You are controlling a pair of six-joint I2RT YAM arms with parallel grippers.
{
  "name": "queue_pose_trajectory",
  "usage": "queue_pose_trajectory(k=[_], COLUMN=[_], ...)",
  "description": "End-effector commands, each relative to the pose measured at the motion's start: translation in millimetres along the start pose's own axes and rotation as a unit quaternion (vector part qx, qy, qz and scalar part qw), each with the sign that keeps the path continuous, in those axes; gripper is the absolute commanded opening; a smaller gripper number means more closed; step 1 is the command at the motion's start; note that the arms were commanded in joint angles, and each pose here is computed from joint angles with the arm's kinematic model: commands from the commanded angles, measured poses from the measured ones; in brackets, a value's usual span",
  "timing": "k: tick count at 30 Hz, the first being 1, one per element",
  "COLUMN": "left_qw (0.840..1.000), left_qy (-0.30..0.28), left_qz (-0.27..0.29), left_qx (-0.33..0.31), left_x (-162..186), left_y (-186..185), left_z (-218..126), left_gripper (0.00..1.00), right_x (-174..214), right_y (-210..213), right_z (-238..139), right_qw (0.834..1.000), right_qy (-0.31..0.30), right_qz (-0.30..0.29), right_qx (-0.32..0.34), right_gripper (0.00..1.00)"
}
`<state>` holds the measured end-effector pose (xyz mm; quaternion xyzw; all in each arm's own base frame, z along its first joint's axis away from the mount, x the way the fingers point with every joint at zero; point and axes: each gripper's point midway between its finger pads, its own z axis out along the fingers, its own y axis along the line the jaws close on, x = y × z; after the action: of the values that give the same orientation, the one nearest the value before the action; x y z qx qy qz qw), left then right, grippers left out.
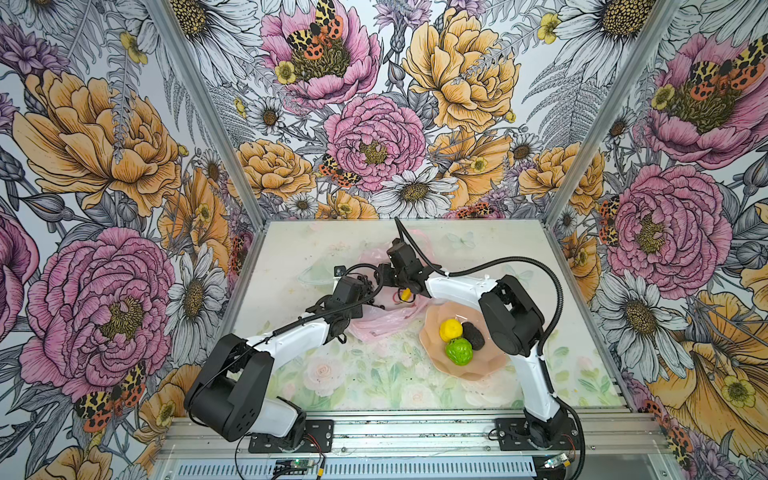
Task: Take the fake fruits out of the plastic bag
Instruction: 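Move the open right gripper into the bag and grasp the cream pear, then carry the pear with the right gripper over the bowl beside the lemon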
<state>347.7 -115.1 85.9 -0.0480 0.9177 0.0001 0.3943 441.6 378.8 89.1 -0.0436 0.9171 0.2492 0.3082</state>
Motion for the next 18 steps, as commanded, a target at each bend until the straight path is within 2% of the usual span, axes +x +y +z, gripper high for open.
queue_pose_trajectory(k=[1,8,18], left_qw=[1.000,1.000,1.000], left_qy=[-0.012,-0.011,-0.011], left_qz=[-0.007,-0.007,-0.007], left_qx=[-0.002,-0.002,-0.001], left_x=[-4.8,-4.5,-4.4], left_y=[4.2,4.2,3.7], left_z=[-2.0,-1.0,-1.4], left_gripper=[0.28,0.28,0.28], right_x=[-5.2,22.0,68.6], right_y=[11.1,-2.3,-49.1], right_z=[-44.7,-110.7,-182.5], right_qw=[0.998,0.987,0.958], right_qy=[0.010,0.073,0.167], right_qz=[-0.065,-0.145,-0.221], right_qx=[-0.003,0.016,0.078], right_gripper=[0.47,0.47,0.46])
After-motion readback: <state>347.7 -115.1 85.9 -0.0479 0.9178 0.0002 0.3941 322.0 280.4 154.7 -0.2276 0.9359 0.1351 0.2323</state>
